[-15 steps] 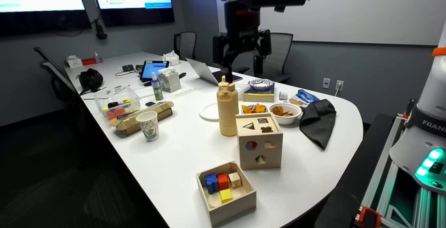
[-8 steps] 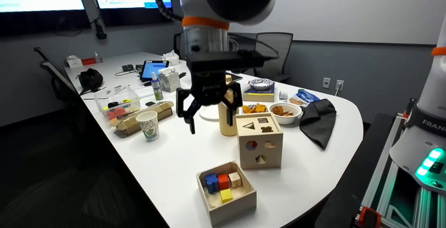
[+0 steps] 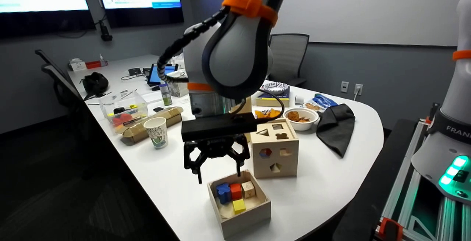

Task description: Place the yellow cube in the wooden box through the square cutting on the lid

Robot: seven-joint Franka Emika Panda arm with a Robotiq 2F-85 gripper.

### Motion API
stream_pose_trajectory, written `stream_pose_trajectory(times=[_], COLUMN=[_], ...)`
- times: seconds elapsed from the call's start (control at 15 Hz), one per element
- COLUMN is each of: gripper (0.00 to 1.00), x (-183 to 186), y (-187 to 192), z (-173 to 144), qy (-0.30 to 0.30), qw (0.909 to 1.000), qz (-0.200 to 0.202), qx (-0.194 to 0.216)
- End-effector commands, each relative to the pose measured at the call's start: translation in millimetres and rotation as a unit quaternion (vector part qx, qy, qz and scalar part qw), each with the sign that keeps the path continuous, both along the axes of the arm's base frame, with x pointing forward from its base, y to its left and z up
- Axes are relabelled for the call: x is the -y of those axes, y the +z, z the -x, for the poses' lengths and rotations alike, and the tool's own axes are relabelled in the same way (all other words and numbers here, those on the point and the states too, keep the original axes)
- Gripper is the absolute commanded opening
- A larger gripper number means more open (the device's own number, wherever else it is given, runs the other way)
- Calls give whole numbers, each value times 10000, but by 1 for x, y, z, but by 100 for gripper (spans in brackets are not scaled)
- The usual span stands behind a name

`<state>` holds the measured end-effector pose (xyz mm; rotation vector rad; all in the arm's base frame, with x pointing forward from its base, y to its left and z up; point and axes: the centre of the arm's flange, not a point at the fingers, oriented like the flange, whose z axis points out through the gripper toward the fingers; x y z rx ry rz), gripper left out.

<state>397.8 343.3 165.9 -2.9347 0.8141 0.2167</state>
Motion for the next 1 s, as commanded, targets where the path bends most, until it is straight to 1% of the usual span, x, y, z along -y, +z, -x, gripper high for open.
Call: stream_pose_trajectory(times=[0.0, 0.27, 0.47, 0.73, 0.93], gripper=[100, 100, 100, 100, 100], x=[-10, -5, 9, 26, 39], y=[-13, -11, -25, -35, -41], z=[8, 28, 37, 38, 30], qy=[-478, -881, -1093, -1207, -1197], qw=[9988, 9957, 9938, 9926, 9928], qz=[-77, -211, -221, -93, -3], qx=[51, 203, 52, -15, -60])
